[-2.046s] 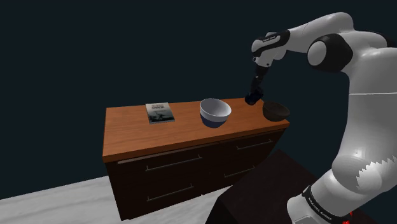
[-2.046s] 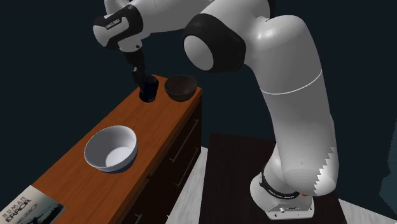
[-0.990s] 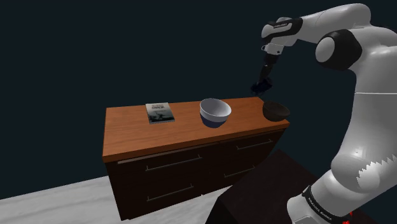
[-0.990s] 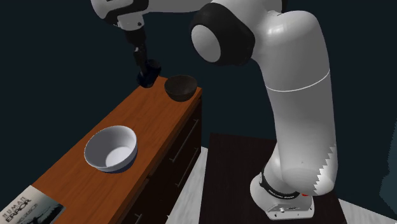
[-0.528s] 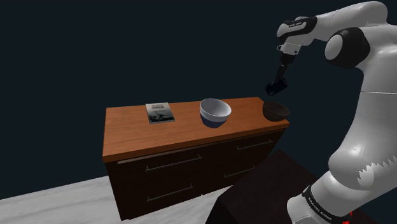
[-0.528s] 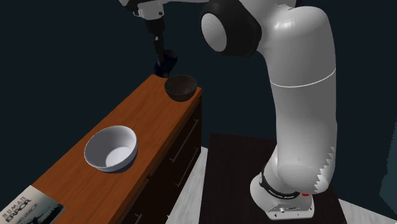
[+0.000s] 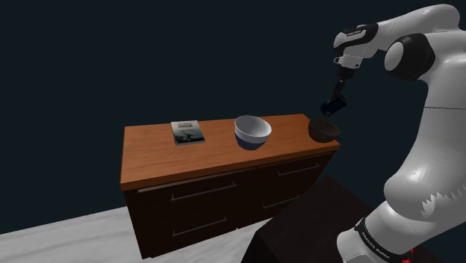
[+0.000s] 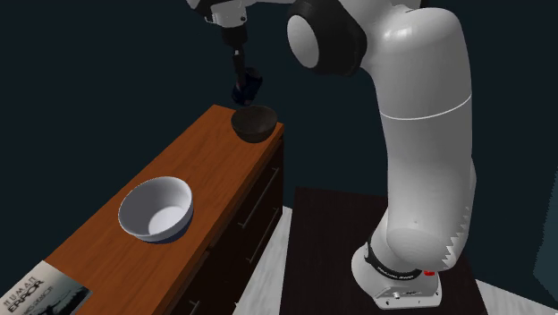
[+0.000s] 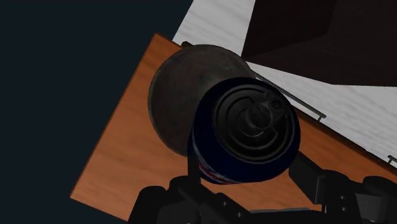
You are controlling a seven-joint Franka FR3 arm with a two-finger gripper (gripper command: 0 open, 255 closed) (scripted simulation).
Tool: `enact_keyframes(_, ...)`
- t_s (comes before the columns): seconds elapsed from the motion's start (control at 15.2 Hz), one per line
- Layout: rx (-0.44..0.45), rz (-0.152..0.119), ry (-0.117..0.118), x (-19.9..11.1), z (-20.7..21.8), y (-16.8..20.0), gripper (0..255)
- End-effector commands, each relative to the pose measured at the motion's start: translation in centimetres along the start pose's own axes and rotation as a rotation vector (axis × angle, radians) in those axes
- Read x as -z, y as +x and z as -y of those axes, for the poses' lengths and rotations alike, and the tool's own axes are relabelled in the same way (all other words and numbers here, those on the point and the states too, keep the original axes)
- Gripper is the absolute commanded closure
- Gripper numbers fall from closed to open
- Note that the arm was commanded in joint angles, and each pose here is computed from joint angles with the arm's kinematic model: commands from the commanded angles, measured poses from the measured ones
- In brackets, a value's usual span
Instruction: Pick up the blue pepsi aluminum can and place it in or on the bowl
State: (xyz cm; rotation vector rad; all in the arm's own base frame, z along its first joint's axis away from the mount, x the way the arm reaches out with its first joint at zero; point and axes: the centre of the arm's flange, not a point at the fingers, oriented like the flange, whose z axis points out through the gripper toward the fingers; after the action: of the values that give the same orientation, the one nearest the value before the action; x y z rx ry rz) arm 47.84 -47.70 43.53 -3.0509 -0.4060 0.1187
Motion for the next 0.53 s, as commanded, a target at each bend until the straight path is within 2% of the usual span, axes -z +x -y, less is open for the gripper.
enact_keyframes(0.0, 0.0, -0.001, -0.001, -1.0, -0.1, 0.0, 255)
enact_keyframes(0.46, 0.0, -0.001, -0.001, -4.6, -0.4, 0.3, 255)
